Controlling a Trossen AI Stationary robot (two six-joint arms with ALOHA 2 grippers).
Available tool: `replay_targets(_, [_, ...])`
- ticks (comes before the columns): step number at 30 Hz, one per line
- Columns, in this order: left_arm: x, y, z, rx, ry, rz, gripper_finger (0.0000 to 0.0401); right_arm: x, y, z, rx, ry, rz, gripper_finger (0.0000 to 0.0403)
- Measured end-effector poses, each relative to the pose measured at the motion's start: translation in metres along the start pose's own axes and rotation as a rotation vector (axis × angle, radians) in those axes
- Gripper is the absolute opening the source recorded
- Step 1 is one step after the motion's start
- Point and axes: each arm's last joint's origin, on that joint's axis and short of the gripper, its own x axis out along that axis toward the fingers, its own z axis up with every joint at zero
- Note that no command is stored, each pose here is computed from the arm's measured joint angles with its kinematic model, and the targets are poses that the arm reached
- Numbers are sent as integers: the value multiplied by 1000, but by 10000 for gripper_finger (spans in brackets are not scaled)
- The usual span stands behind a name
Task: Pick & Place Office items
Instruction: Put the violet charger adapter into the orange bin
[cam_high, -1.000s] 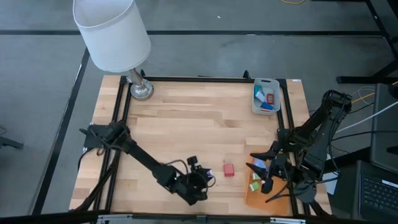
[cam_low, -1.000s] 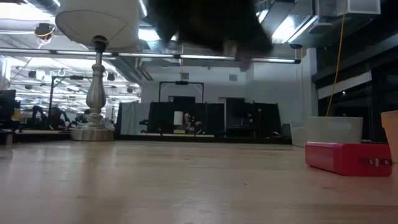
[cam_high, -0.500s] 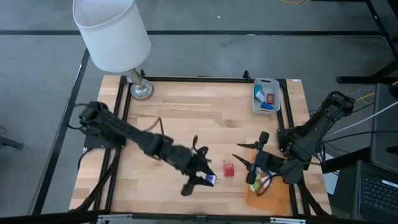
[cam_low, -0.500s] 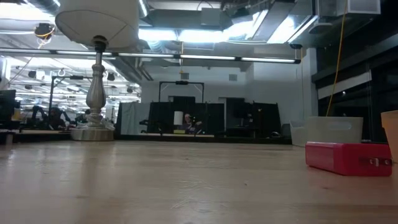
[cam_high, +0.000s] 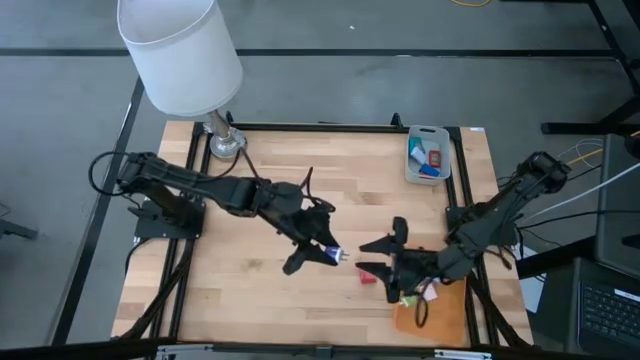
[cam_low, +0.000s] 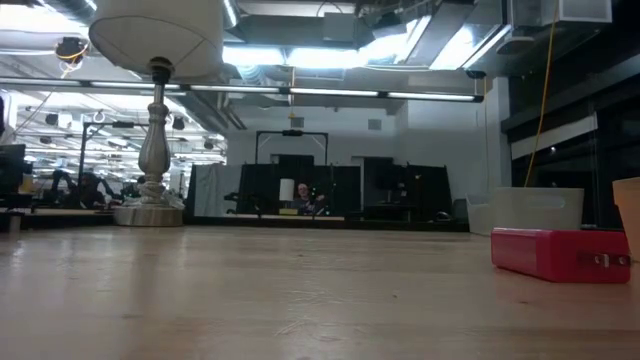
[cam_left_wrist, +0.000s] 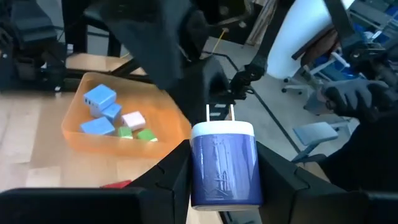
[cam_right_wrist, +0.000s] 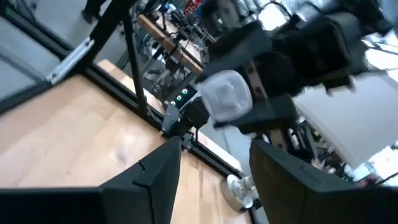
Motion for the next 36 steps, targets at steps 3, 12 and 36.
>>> replay_targets(3, [-1, 6, 1, -7, 3, -2, 125, 8, 1, -1, -16, -8, -25, 190])
replay_targets(12, [-2, 9, 2, 13, 1, -2, 125, 10, -8, 11, 66, -11, -61, 191])
replay_targets(36, [20, 26, -4, 9, 2, -53, 125, 37, -7, 3, 43, 11, 21, 249])
